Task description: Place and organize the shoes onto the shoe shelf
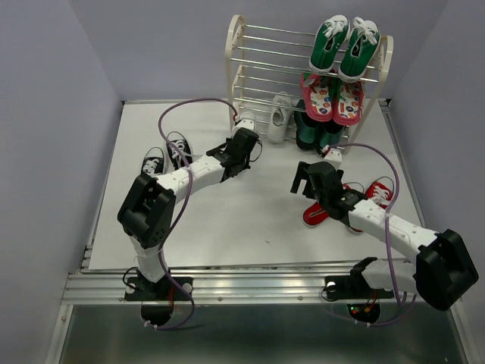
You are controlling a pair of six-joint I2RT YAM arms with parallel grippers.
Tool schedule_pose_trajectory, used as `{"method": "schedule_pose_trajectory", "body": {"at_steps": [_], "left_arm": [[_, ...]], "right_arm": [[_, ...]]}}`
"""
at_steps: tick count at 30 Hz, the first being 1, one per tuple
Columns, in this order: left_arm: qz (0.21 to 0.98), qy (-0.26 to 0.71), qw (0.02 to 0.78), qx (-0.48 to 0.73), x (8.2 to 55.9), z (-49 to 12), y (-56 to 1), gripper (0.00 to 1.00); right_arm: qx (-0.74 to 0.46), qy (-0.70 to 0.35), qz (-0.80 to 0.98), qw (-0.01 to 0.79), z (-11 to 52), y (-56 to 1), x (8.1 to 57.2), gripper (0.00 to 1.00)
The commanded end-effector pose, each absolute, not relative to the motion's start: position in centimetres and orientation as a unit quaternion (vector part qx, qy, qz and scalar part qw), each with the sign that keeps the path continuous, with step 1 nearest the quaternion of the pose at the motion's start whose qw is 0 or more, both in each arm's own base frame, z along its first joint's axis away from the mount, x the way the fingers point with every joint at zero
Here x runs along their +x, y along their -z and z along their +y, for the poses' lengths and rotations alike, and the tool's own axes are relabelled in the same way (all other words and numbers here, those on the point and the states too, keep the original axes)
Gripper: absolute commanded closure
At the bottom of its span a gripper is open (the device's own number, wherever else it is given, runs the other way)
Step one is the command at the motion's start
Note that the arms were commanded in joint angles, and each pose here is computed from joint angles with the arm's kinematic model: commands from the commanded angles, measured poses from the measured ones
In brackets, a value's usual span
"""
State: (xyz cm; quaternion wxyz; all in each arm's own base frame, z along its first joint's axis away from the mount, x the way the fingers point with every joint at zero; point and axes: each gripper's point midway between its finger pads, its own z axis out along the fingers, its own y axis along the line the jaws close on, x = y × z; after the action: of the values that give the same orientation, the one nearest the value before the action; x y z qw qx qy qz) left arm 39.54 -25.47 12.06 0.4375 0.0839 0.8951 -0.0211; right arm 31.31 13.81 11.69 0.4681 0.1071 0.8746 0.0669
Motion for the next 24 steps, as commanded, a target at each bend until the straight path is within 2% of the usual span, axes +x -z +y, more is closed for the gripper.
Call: {"method": "schedule_pose_trajectory", "body": {"at_steps": [1,24], "left_arm": [[0.86,0.041,0.504,0.07,43.5,-26.5,-17.5,1.0],[0.83,0.044,0.548,0.094,52.3,-27.8,-19.9,1.0]], "right_arm": [[0.104,-0.087,0.864,0.484,14.1,-12.9,31.4,0.0],[0.097,-0.05,0.856,0.505,13.4,-12.6,32.8,0.0]]}}
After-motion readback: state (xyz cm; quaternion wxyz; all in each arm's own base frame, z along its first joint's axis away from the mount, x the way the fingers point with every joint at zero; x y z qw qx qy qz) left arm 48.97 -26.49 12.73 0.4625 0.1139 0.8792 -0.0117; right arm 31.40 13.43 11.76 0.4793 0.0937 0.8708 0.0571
